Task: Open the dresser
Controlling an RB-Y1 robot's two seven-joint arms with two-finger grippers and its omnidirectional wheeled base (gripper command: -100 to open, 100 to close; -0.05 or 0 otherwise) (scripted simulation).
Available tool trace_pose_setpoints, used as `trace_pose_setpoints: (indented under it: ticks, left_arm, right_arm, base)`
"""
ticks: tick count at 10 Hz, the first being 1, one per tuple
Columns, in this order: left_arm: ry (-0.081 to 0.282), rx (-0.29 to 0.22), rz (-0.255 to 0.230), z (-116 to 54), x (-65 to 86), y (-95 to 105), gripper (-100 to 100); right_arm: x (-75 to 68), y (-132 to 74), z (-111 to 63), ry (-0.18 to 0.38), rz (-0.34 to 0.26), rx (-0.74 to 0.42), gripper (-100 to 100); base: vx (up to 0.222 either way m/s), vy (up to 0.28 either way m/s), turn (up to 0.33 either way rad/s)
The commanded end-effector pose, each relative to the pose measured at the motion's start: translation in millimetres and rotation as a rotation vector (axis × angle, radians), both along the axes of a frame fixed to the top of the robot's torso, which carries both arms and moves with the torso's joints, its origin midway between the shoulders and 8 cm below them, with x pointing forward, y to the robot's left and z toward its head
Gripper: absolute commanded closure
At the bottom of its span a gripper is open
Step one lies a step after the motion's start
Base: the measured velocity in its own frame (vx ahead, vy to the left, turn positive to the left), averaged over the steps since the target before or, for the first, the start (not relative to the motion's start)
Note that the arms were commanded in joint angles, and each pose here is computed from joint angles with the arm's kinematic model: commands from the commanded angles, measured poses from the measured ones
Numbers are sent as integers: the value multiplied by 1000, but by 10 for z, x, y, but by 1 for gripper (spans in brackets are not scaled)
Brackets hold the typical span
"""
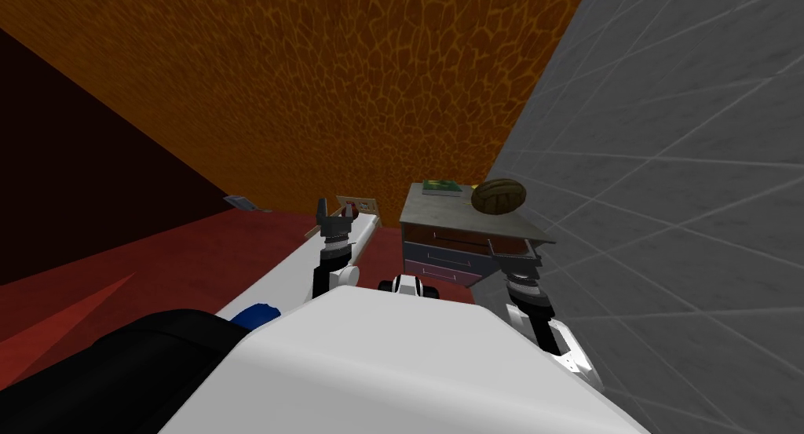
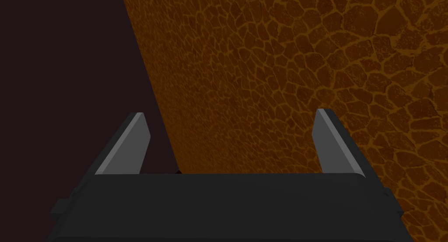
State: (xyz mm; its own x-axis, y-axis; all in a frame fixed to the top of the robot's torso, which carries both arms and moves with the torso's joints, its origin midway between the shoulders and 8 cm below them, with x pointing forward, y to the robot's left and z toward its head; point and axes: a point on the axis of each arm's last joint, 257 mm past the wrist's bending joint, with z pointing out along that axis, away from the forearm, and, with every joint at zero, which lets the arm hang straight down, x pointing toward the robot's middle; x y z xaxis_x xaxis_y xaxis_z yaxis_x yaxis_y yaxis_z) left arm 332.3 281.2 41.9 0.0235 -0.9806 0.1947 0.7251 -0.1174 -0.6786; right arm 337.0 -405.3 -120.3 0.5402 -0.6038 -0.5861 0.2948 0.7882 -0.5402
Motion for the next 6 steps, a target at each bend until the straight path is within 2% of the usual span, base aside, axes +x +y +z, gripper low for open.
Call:
trace_pose_setpoints:
  ticks: [1,3,4,6]
  left_arm:
    - [0,0,0,0,0,0,0]
    - [0,0,0,0,0,0,0]
    - [0,0,0,0,0,0,0]
    - [0,0,0,0,0,0,0]
  right_arm:
    - [-32,-66,-101,-1,-55,-76,-100]
    - [-32,-67,-103,-7,-91,-123,-100]
    - [-53,-119,-191,-2,-114,-155,-100]
    - [-53,-119,-193,-9,-146,-197,-100]
  base:
    - [56,47,1]
    - [44,33,-1]
    - [53,44,4]
    - [37,37,-1]
